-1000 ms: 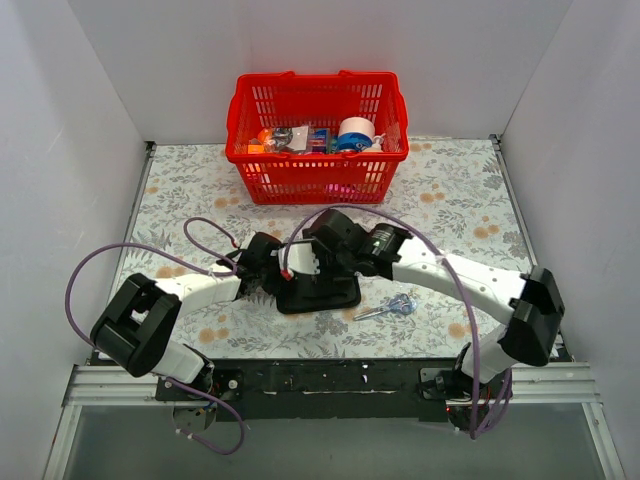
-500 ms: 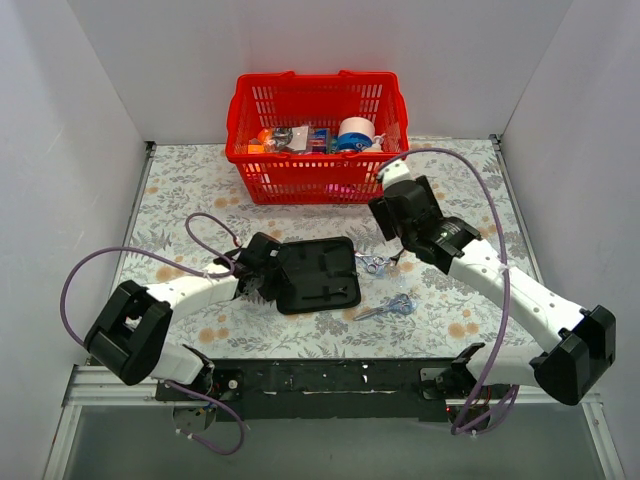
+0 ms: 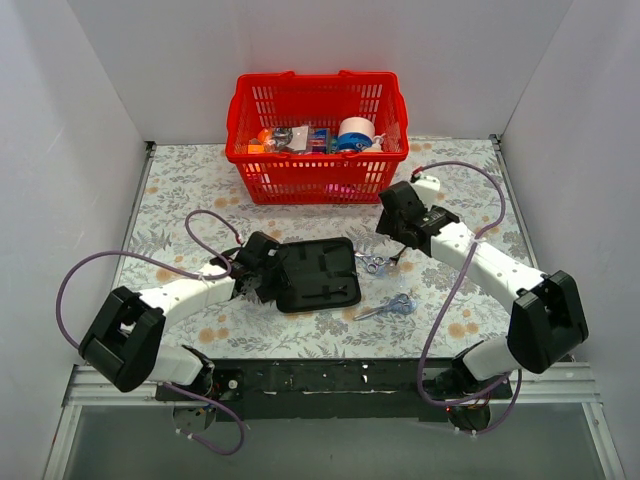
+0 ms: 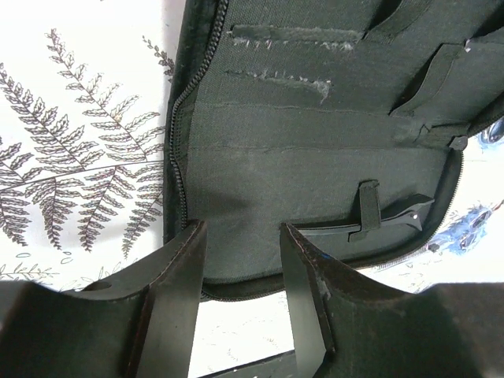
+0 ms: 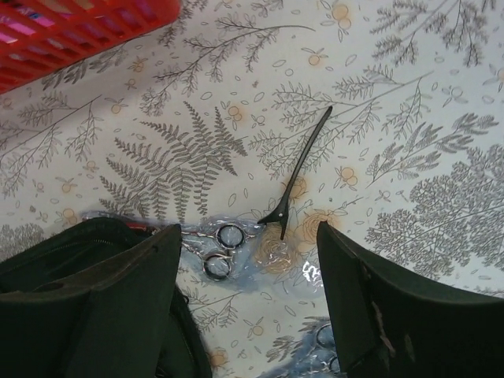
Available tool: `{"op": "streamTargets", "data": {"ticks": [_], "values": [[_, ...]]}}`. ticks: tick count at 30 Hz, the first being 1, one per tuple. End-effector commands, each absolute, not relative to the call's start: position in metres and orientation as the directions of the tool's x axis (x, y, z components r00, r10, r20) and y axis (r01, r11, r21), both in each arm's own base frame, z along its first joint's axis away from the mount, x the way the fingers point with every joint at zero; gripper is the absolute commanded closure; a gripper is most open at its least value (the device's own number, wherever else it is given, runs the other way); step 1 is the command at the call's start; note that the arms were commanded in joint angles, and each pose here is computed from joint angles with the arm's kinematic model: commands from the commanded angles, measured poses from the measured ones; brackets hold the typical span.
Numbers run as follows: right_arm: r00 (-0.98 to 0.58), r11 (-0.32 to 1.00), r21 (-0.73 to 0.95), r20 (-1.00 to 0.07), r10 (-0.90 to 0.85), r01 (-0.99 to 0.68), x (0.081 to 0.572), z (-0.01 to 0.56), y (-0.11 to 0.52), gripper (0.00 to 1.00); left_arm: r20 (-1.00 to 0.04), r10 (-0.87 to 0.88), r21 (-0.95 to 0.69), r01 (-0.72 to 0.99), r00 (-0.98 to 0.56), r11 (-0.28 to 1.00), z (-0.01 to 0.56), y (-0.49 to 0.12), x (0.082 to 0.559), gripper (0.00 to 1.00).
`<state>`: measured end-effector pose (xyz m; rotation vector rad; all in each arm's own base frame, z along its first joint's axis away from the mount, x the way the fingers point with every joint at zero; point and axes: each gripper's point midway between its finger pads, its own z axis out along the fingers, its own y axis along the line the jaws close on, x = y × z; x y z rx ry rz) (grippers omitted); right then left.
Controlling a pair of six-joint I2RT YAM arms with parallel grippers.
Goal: Sort the hair-cutting tools
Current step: Pick up the haircut tool at the center of the board.
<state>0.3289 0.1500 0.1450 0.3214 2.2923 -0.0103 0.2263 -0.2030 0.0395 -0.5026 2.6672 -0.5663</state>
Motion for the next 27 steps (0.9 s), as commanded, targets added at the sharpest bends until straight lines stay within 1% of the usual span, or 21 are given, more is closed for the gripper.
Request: {"op": "streamTargets", "data": {"ticks": [1,3,7,22,27], "values": [[-0.590,0.853,0.228,-0.637,0.495,0.470,0.327,0.119,0.148,0.26,-0.272,-0.383,-0.460,-0.230,-0.883,0.858,0.041,-0.203,0.218,0.58],[-0.592,0.835,0.231,-0.613,0.524,0.500,0.326,0.110,0.148,0.27,-0.264,-0.383,-0.472,-0.228,-0.885,0.852,0.040,-0.205,0.216,0.58],[-0.585,0.799,0.219,-0.578,0.568,0.560,0.322,0.091,0.148,0.34,-0.243,-0.376,-0.492,-0.221,-0.894,0.842,0.038,-0.209,0.210,0.58],[-0.610,0.776,0.112,-0.552,0.568,0.621,0.312,0.054,0.126,0.37,-0.233,-0.369,-0.518,-0.207,-0.900,0.830,0.038,-0.210,0.204,0.59],[-0.605,0.771,0.129,-0.545,0.580,0.624,0.321,0.049,0.126,0.43,-0.236,-0.365,-0.521,-0.200,-0.900,0.830,0.038,-0.210,0.203,0.59]]}}
